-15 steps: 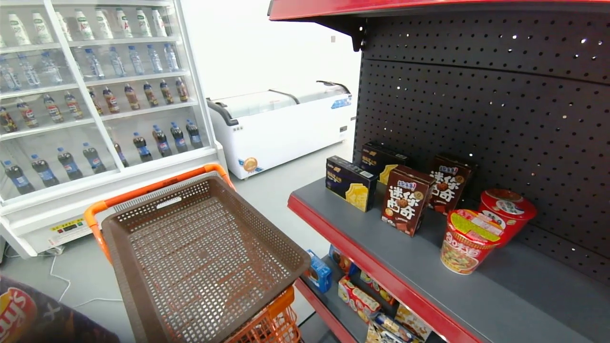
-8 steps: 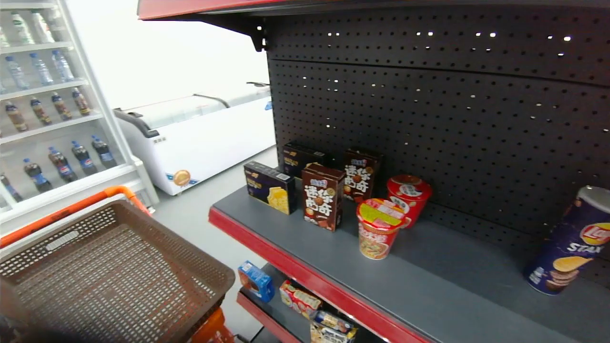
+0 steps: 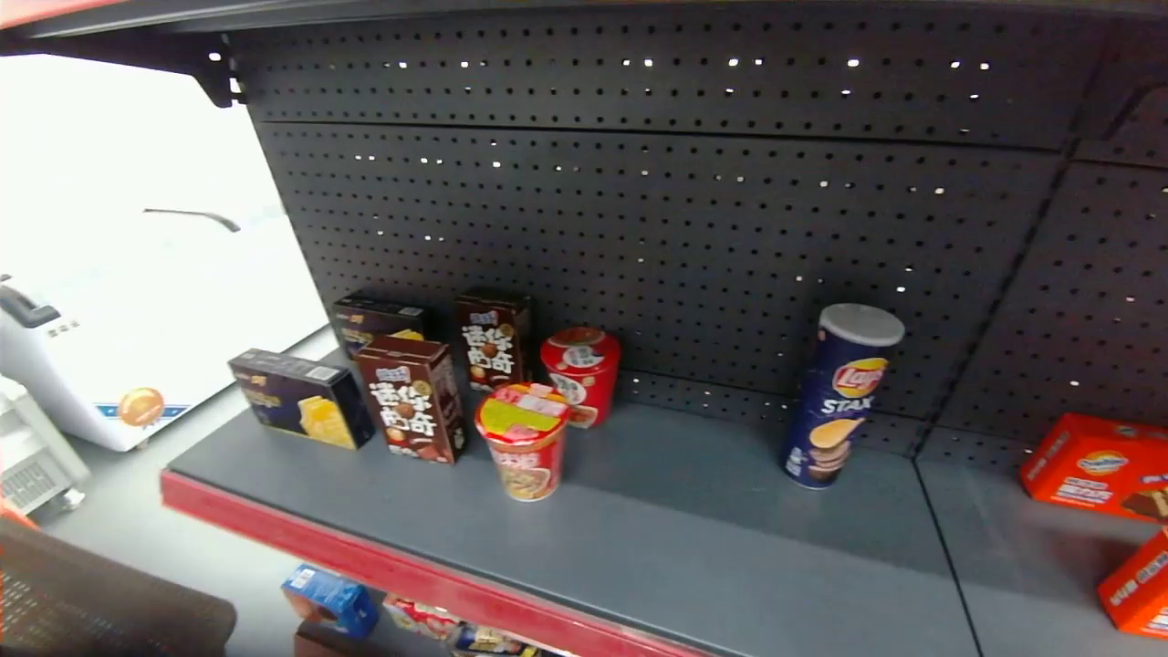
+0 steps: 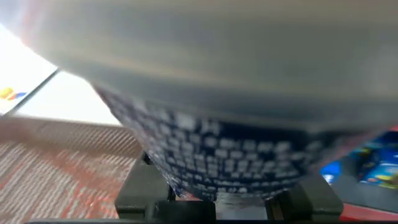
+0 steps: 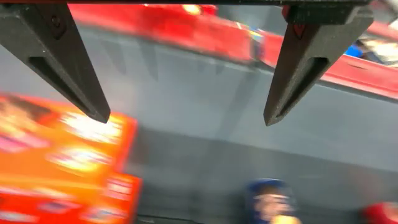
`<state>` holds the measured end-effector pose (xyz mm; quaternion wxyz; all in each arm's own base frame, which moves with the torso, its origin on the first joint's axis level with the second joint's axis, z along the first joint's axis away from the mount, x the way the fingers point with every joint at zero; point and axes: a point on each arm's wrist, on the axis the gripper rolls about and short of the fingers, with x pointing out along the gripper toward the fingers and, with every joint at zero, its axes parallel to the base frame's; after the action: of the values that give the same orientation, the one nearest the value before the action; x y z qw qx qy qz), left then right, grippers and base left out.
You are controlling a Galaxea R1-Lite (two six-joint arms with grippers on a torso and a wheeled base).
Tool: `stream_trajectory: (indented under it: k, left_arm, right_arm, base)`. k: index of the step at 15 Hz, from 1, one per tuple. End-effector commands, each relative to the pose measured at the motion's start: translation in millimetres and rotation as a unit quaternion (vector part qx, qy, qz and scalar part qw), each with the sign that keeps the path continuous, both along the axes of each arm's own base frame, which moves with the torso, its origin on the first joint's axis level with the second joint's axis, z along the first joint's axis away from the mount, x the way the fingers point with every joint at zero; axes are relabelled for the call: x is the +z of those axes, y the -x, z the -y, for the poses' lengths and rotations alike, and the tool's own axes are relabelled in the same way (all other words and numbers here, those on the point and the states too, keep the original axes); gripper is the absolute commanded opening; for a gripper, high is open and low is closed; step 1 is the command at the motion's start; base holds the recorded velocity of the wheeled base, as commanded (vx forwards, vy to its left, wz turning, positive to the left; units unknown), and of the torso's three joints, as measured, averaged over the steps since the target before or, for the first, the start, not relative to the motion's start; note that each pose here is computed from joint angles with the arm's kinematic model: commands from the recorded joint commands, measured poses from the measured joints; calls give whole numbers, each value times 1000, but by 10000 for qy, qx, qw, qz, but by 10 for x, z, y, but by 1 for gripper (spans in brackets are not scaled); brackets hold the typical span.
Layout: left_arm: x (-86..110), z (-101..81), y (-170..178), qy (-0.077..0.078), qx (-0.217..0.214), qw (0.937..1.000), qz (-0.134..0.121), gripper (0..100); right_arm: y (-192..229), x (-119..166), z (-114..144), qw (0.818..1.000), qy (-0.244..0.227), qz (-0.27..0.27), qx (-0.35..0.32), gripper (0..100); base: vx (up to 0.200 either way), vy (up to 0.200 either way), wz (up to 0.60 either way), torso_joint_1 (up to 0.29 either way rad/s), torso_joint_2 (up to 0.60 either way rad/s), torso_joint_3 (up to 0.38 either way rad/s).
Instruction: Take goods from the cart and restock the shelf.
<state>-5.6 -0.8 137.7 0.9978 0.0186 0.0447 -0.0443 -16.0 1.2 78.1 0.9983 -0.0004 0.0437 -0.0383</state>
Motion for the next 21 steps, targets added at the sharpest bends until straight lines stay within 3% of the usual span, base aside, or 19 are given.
stream_trajectory:
  k: [1,5,21]
  left_arm:
    - [-6,0,-1,11,-1,10000,-14,0]
    - [-16,0,-1,12,-9,10000,-29,0]
    - [-99,-4,77,24,45,9998,178,0]
  right_arm:
    - [-1,0,0,10000,1,-9,1,100]
    - [0,0,0,10000,2,-1,1,100]
    - [-1,0,-1,10000,15,-10,10,100]
  base:
    - [0,0,-600,2,2,2]
    - [0,0,-600,0,6,2]
    - [0,0,0,0,0,0]
